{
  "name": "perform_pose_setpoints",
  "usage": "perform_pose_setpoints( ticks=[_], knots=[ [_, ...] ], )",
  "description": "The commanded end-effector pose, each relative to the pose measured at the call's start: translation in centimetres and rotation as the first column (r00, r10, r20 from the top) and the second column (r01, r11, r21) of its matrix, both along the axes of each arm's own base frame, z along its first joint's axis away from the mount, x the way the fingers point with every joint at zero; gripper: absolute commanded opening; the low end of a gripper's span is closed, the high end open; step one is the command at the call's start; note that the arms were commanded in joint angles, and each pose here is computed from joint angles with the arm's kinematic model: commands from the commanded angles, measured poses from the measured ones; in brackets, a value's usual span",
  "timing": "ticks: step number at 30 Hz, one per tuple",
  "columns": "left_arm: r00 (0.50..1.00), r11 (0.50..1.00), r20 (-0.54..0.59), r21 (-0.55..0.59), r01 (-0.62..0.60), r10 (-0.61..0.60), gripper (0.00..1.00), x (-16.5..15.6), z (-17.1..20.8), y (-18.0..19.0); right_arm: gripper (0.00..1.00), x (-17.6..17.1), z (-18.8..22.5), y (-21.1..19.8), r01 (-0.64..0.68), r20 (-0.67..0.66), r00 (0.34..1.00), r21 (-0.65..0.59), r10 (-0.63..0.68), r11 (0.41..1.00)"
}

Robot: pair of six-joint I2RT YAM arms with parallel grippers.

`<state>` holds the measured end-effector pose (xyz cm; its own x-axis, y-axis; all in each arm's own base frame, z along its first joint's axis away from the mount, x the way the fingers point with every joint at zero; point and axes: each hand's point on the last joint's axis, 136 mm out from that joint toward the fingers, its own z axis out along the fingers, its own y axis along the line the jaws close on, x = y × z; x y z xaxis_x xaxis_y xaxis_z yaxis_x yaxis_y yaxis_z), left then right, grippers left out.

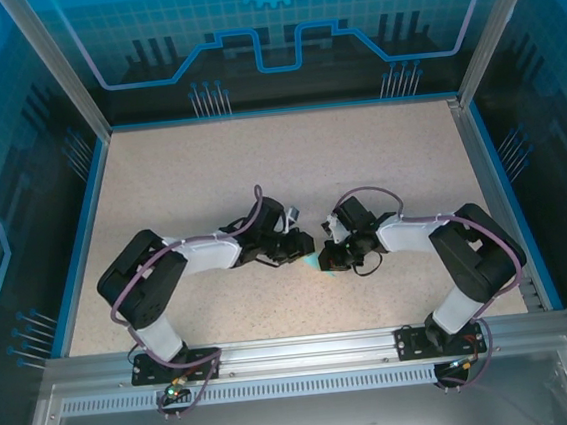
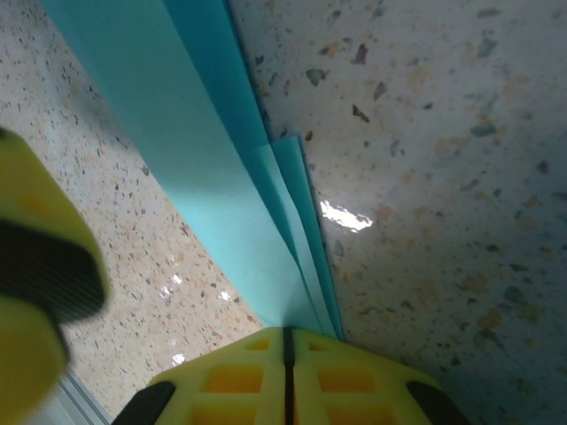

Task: Fold a paper plane with a square sheet of paper (pick it up from the middle)
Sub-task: Fold the wing for the fifth time at the center of the table.

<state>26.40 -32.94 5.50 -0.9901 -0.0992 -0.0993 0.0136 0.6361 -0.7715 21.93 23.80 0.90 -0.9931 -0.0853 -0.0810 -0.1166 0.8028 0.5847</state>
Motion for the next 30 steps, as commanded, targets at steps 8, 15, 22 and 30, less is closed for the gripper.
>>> perform_pose_setpoints(
  ticks=[8,15,22,30],
  knots=[
    [0.995,0.997,-0.088,0.073,-0.038,0.044,0.16,-1.1,-3.9,0.1,0.07,-1.0,-2.5,-2.2,0.034,-0.070,0.997,-0.116,-0.042,0.993],
    [0.991,0.992,-0.107,0.103,-0.066,0.077,0.13,-1.1,-4.8,0.6,0.07,-1.0,-2.7,-2.3,0.036,-0.076,0.996,-0.129,-0.046,0.991],
    [0.987,0.967,-0.102,0.238,-0.095,0.122,0.12,-1.2,-6.7,2.7,0.07,-1.2,-3.3,-3.1,0.037,-0.086,0.995,-0.180,-0.053,0.983],
    [0.985,0.934,-0.069,0.334,-0.127,0.159,0.13,0.3,-7.1,5.0,0.07,-2.1,-4.7,-5.2,0.027,-0.116,0.991,-0.293,-0.063,0.956]
  ],
)
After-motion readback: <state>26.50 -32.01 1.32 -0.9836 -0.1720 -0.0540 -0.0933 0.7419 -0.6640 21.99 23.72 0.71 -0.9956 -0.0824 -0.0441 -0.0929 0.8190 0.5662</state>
